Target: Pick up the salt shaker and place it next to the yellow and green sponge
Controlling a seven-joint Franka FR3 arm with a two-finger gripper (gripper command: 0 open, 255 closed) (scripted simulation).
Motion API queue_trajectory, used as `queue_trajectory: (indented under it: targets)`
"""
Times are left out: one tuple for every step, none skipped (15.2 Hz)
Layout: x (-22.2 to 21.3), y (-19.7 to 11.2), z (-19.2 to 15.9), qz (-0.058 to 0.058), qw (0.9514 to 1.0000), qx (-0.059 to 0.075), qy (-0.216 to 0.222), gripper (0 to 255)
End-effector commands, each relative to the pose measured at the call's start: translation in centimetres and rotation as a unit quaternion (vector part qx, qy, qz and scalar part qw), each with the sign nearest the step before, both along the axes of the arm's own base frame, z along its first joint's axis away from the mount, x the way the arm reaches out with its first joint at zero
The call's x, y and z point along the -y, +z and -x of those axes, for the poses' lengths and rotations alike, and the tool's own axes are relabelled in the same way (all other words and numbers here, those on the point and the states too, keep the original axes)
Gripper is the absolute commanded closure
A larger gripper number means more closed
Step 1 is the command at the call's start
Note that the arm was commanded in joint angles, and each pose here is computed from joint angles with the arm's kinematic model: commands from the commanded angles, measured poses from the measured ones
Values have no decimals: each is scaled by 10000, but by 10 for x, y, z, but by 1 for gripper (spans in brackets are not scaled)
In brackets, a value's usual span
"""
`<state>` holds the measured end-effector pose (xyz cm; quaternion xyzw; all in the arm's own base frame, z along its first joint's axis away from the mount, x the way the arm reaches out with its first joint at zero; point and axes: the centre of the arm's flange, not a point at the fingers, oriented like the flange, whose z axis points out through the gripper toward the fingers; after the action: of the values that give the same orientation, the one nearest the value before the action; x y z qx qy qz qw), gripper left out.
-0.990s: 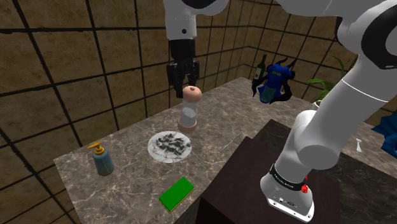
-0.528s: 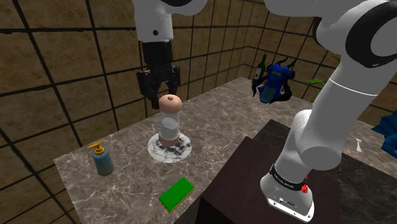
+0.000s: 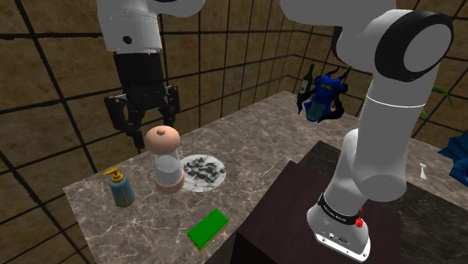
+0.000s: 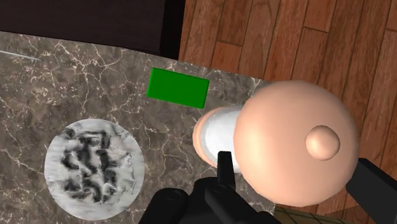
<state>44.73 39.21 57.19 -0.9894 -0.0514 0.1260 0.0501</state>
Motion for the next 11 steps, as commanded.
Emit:
queue_trajectory:
  targets:
    - [-26,-2,-3,-2,10000,0,-13,255]
    - [-39,-2,-3,-2,10000,0,-13,255]
    - [-52,-2,-4,-2,10000,0,-13,255]
    - [-66,-2,-5,-2,10000,0,-13,255]
    - [-74,-2,-5,-2,10000,0,-13,255]
    - [-74,-8,-5,-2,10000,0,-13,255]
    - [-74,-13,-5,-2,10000,0,-13,255]
    - [-74,-18,-5,-2,10000,0,-13,255]
    - [-74,-23,-5,-2,10000,0,-13,255]
    - [-74,-29,-5,-2,10000,0,-13,255]
    - [-74,-34,-5,-2,10000,0,-13,255]
